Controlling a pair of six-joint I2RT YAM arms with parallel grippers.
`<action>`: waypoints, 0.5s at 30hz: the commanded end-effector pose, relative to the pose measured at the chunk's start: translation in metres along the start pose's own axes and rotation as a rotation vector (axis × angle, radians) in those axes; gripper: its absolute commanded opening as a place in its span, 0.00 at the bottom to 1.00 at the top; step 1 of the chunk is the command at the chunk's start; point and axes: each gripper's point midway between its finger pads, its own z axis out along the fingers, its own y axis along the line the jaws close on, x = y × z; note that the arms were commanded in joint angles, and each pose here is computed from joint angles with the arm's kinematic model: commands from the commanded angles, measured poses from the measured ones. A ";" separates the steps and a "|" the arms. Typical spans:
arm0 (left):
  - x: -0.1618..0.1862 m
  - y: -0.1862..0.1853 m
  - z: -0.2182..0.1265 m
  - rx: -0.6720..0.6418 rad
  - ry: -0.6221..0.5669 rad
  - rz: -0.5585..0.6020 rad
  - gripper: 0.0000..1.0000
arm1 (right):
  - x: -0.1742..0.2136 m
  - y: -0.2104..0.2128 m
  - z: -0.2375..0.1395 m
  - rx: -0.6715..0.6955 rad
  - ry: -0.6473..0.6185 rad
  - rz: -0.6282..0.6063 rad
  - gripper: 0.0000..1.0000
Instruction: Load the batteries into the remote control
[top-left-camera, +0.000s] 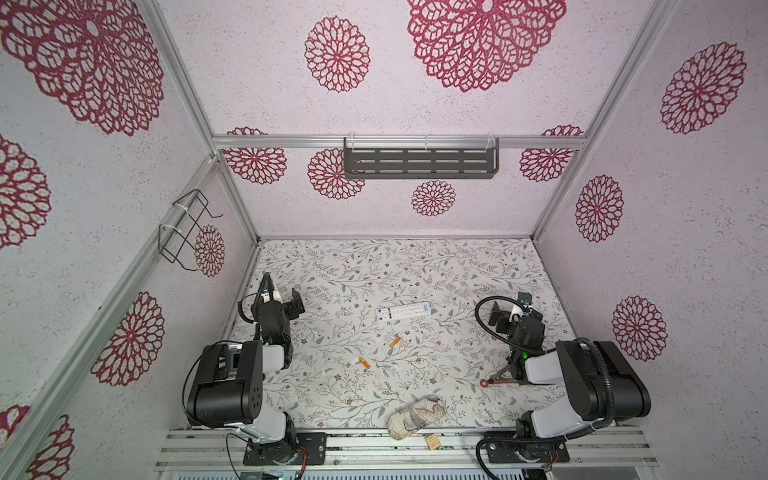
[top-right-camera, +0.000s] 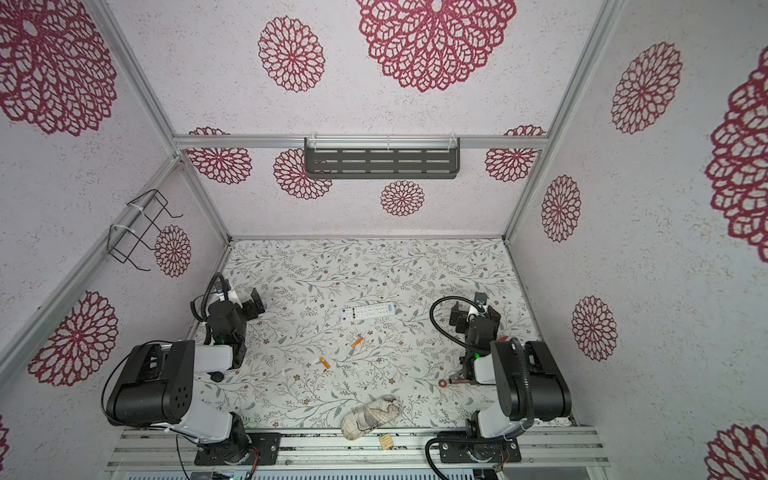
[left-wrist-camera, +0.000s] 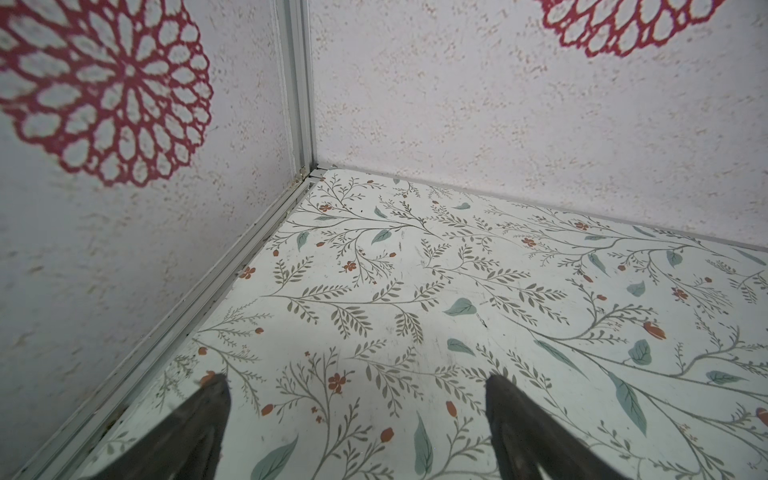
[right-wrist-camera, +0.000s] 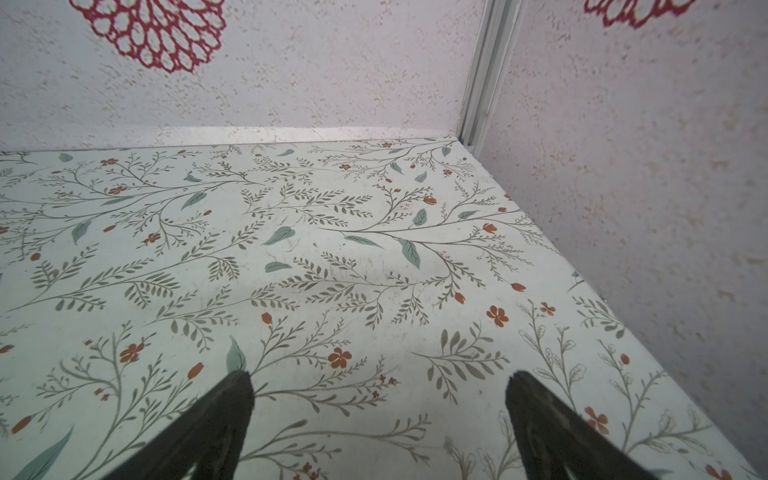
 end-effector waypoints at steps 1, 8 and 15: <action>-0.006 0.000 0.003 0.002 -0.013 0.010 0.98 | -0.016 0.004 0.003 -0.010 -0.049 0.005 0.99; -0.005 0.000 0.003 0.003 -0.010 0.010 0.98 | -0.017 0.004 0.003 -0.012 -0.050 0.006 0.99; -0.006 0.000 0.002 0.005 -0.014 0.011 0.98 | -0.017 0.004 0.003 -0.020 -0.051 0.003 0.99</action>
